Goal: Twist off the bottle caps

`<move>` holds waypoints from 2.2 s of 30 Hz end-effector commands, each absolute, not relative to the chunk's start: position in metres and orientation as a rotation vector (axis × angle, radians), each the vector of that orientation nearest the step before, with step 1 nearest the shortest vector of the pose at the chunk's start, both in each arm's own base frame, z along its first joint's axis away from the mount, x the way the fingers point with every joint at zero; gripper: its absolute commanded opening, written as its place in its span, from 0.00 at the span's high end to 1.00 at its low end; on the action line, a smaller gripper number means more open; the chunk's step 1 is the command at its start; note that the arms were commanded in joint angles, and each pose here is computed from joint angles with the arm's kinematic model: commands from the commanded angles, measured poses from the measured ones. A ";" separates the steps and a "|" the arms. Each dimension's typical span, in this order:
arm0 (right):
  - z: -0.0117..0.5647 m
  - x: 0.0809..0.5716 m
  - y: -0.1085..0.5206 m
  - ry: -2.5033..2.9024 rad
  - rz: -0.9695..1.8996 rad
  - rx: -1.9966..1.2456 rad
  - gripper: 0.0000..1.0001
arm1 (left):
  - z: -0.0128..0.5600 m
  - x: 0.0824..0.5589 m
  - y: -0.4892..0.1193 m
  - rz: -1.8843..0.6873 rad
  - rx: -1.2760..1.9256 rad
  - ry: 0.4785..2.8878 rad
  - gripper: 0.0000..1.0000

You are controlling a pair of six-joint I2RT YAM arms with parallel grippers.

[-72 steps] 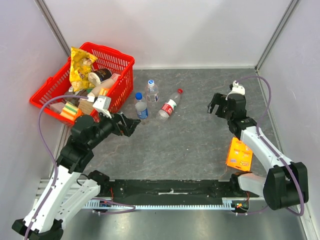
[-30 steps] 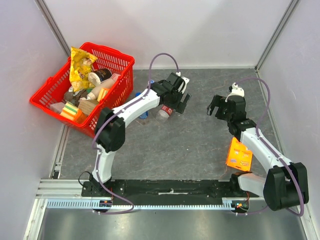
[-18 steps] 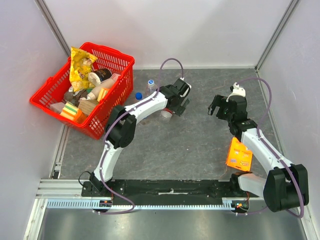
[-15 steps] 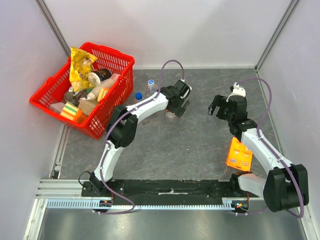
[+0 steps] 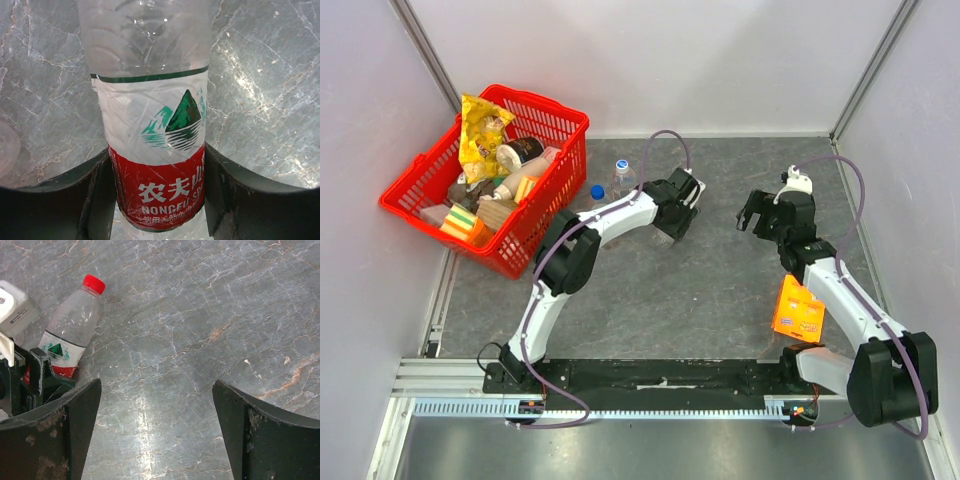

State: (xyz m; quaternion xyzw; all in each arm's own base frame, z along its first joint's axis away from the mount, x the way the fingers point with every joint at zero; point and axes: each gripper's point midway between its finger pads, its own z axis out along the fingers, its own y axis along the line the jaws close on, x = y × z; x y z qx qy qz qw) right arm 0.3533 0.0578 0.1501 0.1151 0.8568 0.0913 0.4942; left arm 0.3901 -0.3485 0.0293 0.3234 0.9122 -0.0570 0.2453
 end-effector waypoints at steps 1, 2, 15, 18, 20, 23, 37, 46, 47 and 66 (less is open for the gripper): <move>0.174 0.353 0.054 2.022 0.227 0.277 0.02 | 0.060 0.374 -0.369 -0.282 0.863 2.423 0.46; 0.178 0.353 0.054 2.016 0.226 0.273 0.02 | 0.071 0.371 -0.368 -0.296 0.854 2.403 0.47; 0.268 0.359 0.108 1.913 0.560 0.083 0.02 | 0.214 0.317 -0.315 -0.377 0.826 2.237 0.47; 0.284 0.357 0.124 1.892 0.662 0.045 0.02 | 0.234 0.292 -0.296 -0.423 0.817 2.205 0.46; 0.293 0.355 0.133 1.875 0.721 0.009 0.02 | 0.239 0.276 -0.281 -0.433 0.808 2.202 0.45; 0.307 0.349 0.148 1.835 0.817 -0.065 0.02 | 0.231 0.246 -0.263 -0.491 0.789 2.240 0.44; 0.292 0.300 0.296 1.802 1.397 -0.298 0.02 | 0.199 0.165 -0.233 -0.820 0.631 2.221 0.44; 0.273 0.296 0.314 1.868 1.499 -0.260 0.28 | 0.195 0.161 -0.233 -0.848 0.639 2.206 0.44; 0.271 0.295 0.314 1.871 1.517 -0.248 0.33 | 0.194 0.161 -0.234 -0.854 0.641 2.204 0.44; 0.243 0.295 0.317 1.956 1.599 -0.095 0.41 | 0.182 0.161 -0.236 -0.852 0.651 2.217 0.44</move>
